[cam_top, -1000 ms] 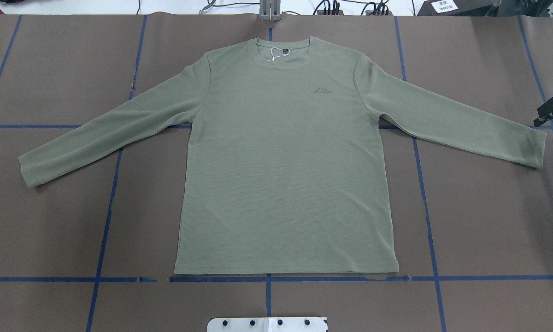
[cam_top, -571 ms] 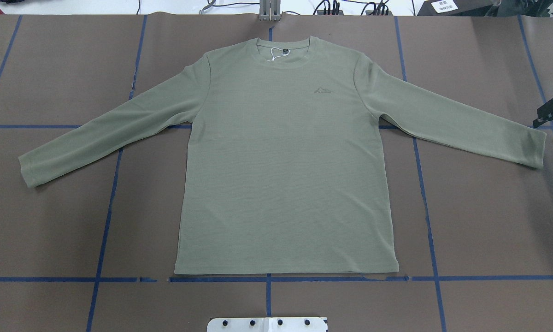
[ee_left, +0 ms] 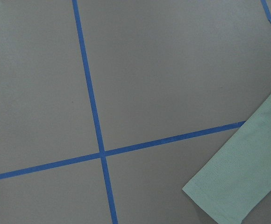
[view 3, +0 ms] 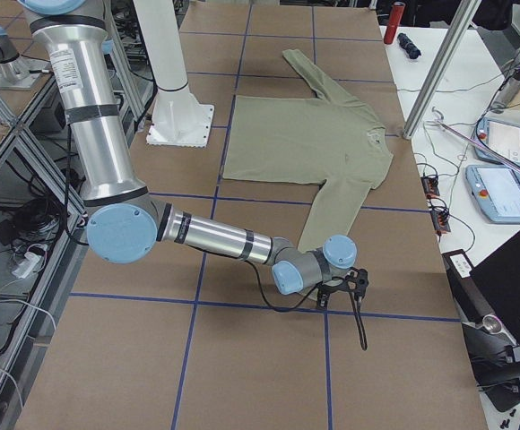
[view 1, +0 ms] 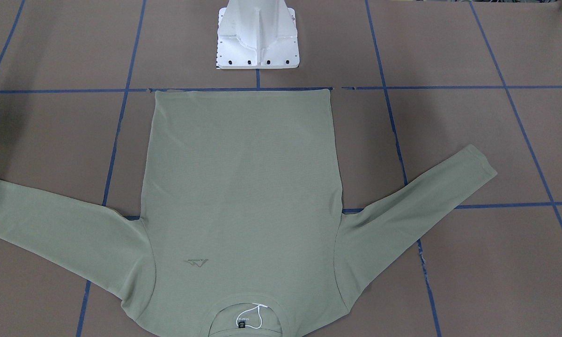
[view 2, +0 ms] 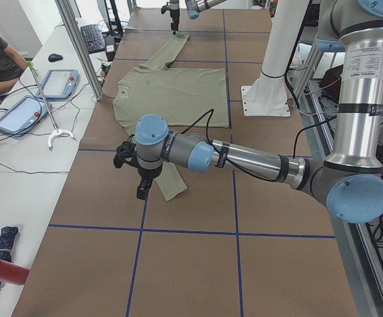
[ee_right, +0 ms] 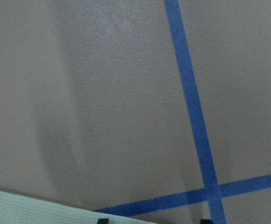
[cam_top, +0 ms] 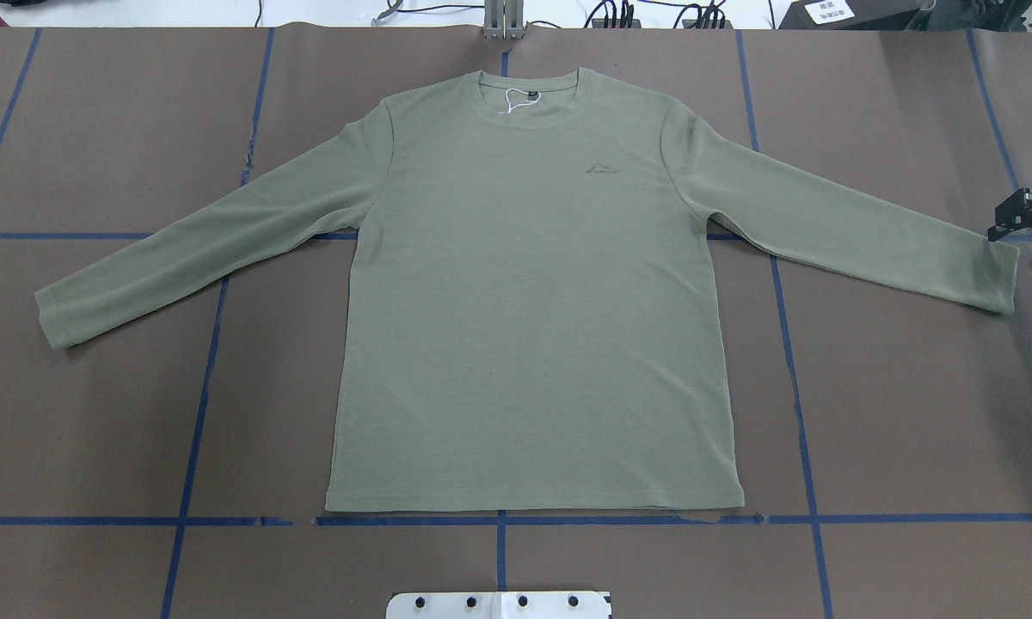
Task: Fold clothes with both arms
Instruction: 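Move the right gripper to the sleeve cuff nearest it and grasp it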
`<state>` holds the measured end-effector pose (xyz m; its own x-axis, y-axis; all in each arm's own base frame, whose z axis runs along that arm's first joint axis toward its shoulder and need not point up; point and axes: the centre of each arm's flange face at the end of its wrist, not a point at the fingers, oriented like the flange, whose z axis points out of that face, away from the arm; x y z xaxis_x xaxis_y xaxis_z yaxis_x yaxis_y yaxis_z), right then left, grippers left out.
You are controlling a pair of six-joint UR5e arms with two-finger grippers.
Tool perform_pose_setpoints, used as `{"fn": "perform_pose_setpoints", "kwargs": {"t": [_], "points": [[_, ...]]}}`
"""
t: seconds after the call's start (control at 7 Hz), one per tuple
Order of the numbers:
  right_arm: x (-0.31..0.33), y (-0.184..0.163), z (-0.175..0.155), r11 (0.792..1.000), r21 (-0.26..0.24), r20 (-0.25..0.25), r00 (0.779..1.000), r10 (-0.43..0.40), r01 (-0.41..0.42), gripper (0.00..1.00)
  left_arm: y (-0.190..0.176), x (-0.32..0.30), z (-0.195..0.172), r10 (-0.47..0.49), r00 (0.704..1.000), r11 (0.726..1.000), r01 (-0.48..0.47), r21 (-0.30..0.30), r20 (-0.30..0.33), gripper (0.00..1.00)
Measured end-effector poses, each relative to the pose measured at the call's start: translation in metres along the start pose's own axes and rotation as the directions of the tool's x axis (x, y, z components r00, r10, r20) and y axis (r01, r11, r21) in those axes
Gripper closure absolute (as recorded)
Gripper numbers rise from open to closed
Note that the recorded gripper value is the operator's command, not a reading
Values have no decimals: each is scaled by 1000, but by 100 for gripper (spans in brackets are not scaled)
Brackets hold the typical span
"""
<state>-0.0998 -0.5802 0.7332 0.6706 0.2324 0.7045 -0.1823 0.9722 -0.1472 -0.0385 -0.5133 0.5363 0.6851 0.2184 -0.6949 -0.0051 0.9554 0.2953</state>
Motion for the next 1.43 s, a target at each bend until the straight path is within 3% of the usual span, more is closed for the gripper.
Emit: {"fn": "perform_pose_setpoints", "kwargs": {"t": [0.29, 1.0, 1.14, 1.29, 1.43], "points": [[2, 2, 2, 1000, -5, -2, 1000, 4, -4, 47, -1, 2, -2, 3, 1000, 1000, -3, 4, 0, 0], [6, 7, 7, 1000, -14, -7, 1000, 5, -5, 52, -1, 3, -4, 5, 1000, 1000, -5, 6, 0, 0], [6, 8, 8, 1000, -14, -8, 1000, 5, -5, 68, -1, 4, -4, 4, 1000, 1000, -4, 6, 0, 0], [7, 8, 8, 1000, -14, -8, 1000, 5, -6, 100, -1, 4, -4, 4, 1000, 1000, -4, 7, 0, 0], [6, 8, 7, 1000, -13, -7, 1000, 4, -4, 100, -1, 4, -4, 5, 1000, 1000, -5, 7, 0, 0]]}}
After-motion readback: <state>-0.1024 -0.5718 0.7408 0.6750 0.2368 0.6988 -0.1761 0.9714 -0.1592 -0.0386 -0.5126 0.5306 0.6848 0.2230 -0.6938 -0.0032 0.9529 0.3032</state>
